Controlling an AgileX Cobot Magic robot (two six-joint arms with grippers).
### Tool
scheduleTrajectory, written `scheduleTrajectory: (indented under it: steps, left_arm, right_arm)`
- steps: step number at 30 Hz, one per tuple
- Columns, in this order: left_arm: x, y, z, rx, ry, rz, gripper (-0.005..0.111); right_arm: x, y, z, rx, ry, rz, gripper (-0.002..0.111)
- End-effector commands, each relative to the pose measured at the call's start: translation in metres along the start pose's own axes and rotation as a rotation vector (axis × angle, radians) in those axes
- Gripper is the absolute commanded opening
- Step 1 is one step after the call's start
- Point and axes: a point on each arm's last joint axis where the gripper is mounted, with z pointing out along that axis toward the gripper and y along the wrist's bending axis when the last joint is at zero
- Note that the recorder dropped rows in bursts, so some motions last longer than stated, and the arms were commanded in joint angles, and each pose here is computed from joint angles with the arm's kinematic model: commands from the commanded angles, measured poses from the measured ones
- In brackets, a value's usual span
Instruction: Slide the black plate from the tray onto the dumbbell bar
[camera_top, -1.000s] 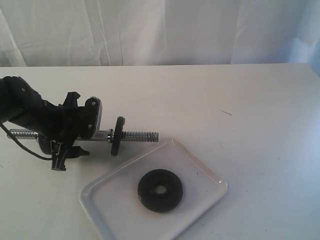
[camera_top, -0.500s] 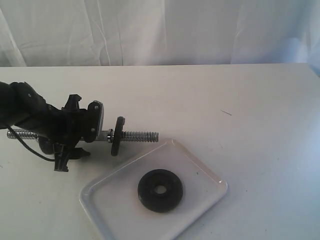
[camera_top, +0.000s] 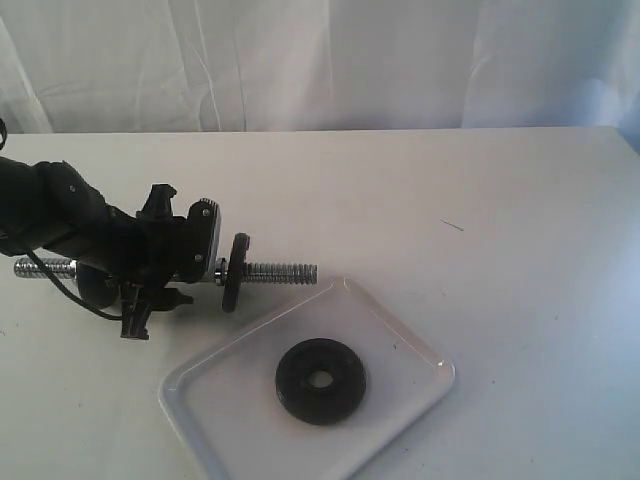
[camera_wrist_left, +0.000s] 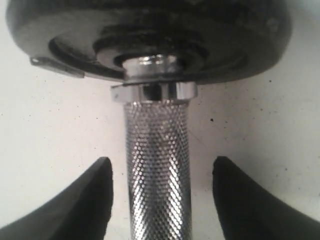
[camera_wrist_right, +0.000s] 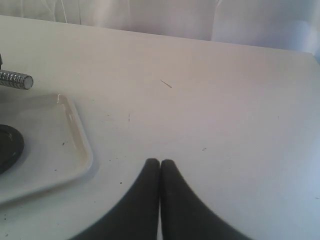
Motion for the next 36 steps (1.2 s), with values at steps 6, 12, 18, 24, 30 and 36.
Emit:
scheduleTrajectory:
  steps: [6, 12, 18, 24, 30, 36]
  left_arm:
    - [-0.002, -0.003, 0.003, 0.029, -0.015, -0.024, 0.048]
    - [0.001, -0.009, 0.013, 0.062, -0.007, -0.029, 0.033]
    - [0.002, -0.007, 0.014, 0.046, 0.002, -0.058, 0.000]
    - [0.003, 0.002, 0.008, -0.038, 0.024, -0.194, 0.000]
    - [-0.001, 0.008, -0.004, -0.071, 0.006, -0.269, 0.000]
    - [-0.003, 0.013, -0.014, -0.099, -0.007, -0.314, 0.000]
  right_arm:
    - [0.000, -0.001, 0.000, 0.009, -0.017, 0.001, 0.000]
    - [0.000, -0.001, 0.000, 0.009, -0.017, 0.001, 0.000]
    - [0.000, -0.001, 0.000, 0.009, -0.017, 0.001, 0.000]
    - [0.000, -0.001, 0.000, 0.009, -0.017, 0.001, 0.000]
    - [0.000, -0.001, 0.000, 0.009, -0.017, 0.001, 0.000]
    - [0.000, -0.001, 0.000, 0.009, -0.017, 0.001, 0.000]
